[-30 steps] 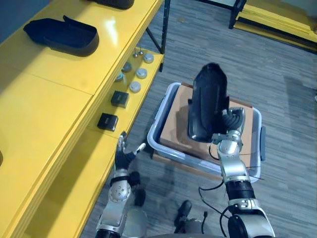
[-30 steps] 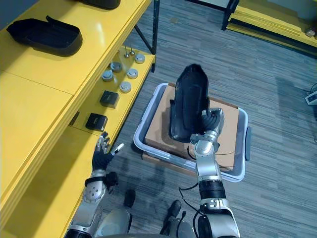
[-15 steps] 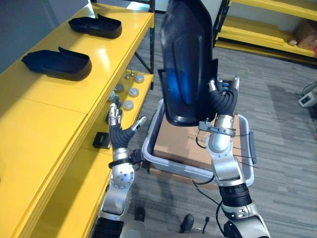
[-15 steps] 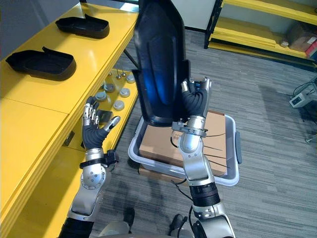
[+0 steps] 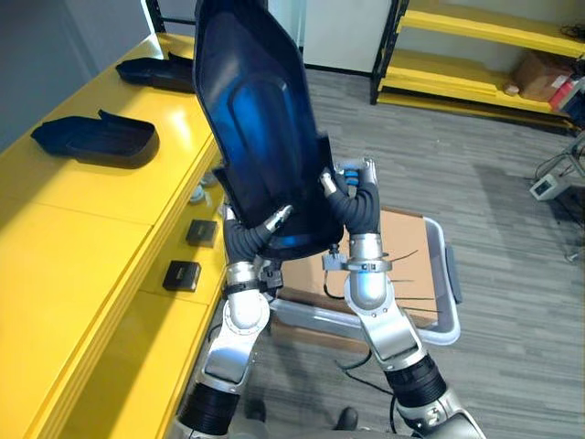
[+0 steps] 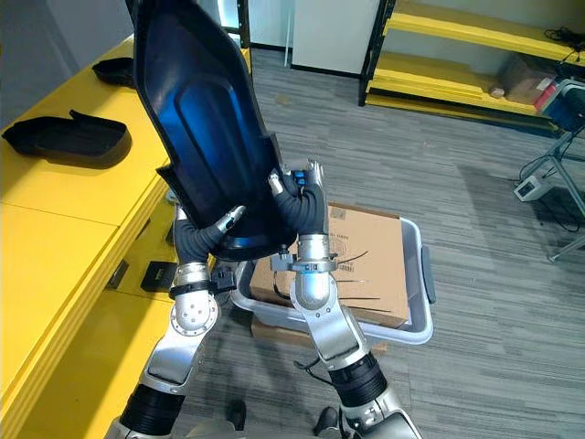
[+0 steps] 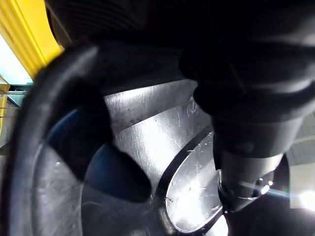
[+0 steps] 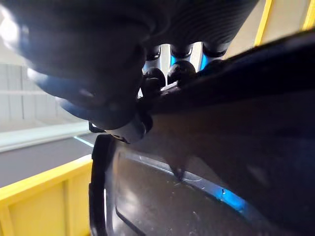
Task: Walk over and take plastic housings, then place them on the shelf
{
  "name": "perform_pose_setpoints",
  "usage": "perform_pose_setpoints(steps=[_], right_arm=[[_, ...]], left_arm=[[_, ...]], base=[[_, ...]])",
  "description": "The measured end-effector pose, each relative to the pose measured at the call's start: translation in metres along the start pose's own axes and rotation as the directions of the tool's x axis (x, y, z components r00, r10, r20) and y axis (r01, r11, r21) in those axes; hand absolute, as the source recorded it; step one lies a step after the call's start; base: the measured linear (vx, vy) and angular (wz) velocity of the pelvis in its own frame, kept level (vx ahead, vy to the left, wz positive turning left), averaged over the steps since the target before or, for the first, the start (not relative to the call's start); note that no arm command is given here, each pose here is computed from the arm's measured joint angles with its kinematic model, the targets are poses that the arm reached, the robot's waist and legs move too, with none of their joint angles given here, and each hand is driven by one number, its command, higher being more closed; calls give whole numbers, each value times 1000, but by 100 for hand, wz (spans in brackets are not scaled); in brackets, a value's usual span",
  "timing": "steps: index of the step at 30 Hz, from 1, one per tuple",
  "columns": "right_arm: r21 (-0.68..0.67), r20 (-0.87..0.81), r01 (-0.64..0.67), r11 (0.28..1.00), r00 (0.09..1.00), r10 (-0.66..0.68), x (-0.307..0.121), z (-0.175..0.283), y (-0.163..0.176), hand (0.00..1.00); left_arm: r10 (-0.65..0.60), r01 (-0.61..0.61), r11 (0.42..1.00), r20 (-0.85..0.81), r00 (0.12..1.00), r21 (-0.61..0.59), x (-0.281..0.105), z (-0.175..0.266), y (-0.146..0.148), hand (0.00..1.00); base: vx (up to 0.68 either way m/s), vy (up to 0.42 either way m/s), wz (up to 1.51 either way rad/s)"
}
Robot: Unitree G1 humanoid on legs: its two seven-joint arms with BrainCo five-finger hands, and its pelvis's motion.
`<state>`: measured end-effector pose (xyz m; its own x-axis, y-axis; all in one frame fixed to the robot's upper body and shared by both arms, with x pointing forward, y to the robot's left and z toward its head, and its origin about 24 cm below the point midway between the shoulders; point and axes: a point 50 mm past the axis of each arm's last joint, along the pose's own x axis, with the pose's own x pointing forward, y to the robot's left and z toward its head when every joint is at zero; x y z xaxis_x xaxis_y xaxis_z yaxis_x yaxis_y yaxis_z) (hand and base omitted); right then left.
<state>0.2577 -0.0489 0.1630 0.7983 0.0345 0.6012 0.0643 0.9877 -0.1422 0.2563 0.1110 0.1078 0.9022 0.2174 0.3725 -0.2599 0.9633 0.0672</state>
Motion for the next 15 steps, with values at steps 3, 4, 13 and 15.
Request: perform_pose_setpoints(steps=[3, 4, 13, 15], right_arm=[[19, 20, -33, 999, 999, 32, -3, 2, 3, 0], [18, 30, -48, 999, 998, 48, -4, 2, 4, 0], [30, 33, -154, 988, 988, 153, -6, -5, -13, 0], [54, 58, -148, 987, 988, 145, -6, -1, -33, 0]], left_arm=[[21, -21, 1000, -13, 1000, 8, 1, -3, 4, 100], [31, -31, 999, -18, 999, 8, 2, -4, 6, 100], [65, -65, 996, 1, 998, 54, 6, -4, 21, 100], [89, -90, 994, 15, 996, 56, 4, -1, 29, 100]], base=[[-6, 2, -2], [0, 0, 0], [0, 0, 0], [0, 0, 0]])
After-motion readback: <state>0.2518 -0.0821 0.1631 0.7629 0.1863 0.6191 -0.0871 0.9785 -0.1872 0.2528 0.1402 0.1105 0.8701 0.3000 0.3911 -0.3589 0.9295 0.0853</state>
